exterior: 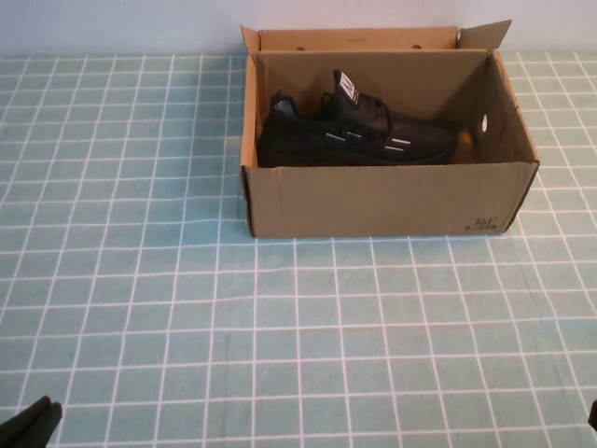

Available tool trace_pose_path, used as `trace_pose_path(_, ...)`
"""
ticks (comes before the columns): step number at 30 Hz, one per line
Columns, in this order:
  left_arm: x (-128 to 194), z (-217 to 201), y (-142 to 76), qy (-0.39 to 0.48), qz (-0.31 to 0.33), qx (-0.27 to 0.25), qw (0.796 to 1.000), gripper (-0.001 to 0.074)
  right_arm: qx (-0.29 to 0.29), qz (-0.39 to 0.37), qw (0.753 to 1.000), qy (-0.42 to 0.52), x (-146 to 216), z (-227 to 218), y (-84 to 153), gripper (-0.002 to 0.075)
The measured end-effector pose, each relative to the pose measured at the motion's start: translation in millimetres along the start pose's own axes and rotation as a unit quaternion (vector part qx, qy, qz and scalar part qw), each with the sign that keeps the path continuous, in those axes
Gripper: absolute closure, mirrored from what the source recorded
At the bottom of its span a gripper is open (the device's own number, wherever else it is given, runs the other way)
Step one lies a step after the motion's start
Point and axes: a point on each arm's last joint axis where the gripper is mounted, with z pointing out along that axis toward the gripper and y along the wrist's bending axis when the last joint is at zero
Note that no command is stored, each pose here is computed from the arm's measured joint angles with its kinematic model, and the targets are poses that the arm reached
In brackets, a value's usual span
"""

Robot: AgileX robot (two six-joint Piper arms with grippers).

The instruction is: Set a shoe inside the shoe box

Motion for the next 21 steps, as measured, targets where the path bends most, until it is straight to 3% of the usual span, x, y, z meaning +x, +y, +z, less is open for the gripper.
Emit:
trace_pose_path(4,0,0,0,0.0,0.0,0.0,1.0,0.0738,0.013,-0.044,0.999,-0.004,-1,0,-2,0.0733)
trace_pose_path(8,0,0,0,0.001,0.0,0.0,1.0,0.0738,0.076,-0.1,0.992,-0.029,-6,-2,-12,0.0734)
trace_pose_path(16,0,0,0,0.001,0.0,0.0,1.0,0.0738,0.263,-0.017,0.956,-0.126,-16,-21,-33,0.0734)
trace_pose_path(18,0,0,0,0.001,0.0,0.0,1.0,0.0738,0.281,-0.012,0.948,-0.147,-16,-26,-32,0.0734)
trace_pose_path(19,0,0,0,0.001,0.0,0.0,1.0,0.0738,0.285,-0.028,0.935,-0.208,-25,-35,-28,0.0734)
trace_pose_path(21,0,0,0,0.001,0.0,0.0,1.0,0.0738,0.289,-0.013,0.942,-0.168,-13,-30,-32,0.0734)
